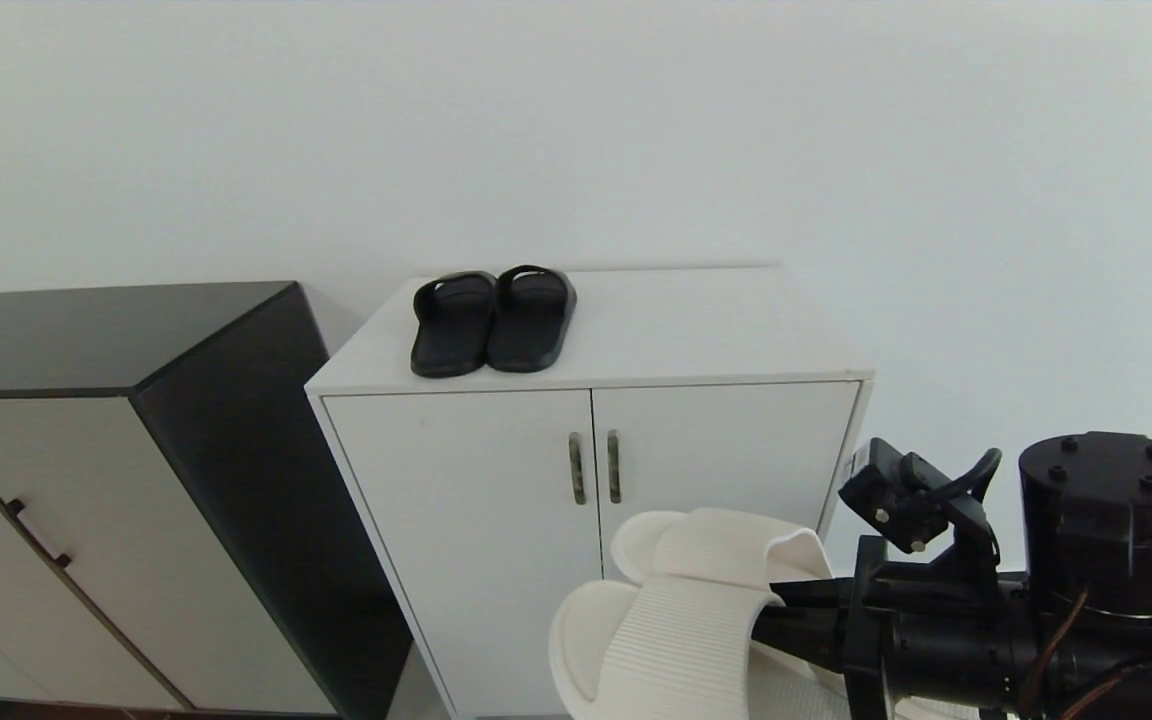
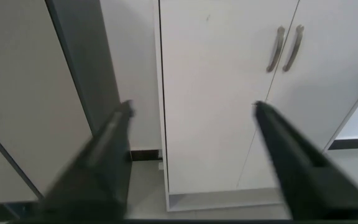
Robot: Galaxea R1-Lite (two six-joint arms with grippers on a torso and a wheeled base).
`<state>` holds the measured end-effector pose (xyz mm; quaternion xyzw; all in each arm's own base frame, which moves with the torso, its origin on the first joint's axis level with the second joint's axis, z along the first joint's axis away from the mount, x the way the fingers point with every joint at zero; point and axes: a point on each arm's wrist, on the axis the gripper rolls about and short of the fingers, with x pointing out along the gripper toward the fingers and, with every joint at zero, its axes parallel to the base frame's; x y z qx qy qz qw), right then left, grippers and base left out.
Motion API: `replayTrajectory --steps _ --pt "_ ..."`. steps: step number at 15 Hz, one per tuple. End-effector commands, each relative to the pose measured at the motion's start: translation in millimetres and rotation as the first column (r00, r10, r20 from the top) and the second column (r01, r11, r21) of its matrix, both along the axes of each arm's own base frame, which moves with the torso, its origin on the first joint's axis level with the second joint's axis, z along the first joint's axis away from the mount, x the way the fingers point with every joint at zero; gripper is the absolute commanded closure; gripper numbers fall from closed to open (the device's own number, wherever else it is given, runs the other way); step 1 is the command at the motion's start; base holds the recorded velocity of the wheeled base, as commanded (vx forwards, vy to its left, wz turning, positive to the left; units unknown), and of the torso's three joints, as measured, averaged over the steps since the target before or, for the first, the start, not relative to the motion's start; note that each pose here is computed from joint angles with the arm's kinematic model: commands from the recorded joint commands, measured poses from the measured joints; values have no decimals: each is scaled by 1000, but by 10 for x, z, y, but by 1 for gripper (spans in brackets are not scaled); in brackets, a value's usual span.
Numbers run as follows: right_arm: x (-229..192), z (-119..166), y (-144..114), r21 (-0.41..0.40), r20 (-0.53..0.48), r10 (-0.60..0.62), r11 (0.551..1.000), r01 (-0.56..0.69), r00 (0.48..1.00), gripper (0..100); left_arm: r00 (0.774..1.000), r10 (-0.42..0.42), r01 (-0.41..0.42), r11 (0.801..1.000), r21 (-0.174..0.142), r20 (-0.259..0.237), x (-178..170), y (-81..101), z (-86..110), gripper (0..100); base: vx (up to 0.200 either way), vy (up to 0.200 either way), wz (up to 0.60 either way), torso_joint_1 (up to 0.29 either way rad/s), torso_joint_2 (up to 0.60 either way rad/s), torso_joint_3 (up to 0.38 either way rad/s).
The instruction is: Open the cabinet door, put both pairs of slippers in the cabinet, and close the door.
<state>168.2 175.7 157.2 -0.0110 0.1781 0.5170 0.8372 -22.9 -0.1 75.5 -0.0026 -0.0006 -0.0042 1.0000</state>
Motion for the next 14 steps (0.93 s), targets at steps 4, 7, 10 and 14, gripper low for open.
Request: replayTrajectory --steps 4,7,10,14 --pt "-3 -7 7 -1 -1 2 1000 -2 1000 100 1000 2 -2 1000 2 0 1 1 2 0 0 0 0 -204 513 310" --pt "-7 -20 30 -2 -2 12 1000 -12 1000 100 1000 2 -2 1000 4 0 1 1 2 0 0 0 0 -175 491 312" --pt "-4 -46 38 -10 -9 13 1000 -14 1000 100 1000 -4 4 1000 17 -1 1 -1 0 0 0 0 0 -160 479 317" --pt "-18 -73 29 -18 -16 15 1000 -15 1000 100 999 -24 25 998 54 -27 19 -5 4 0 0 0 0 -132 467 332"
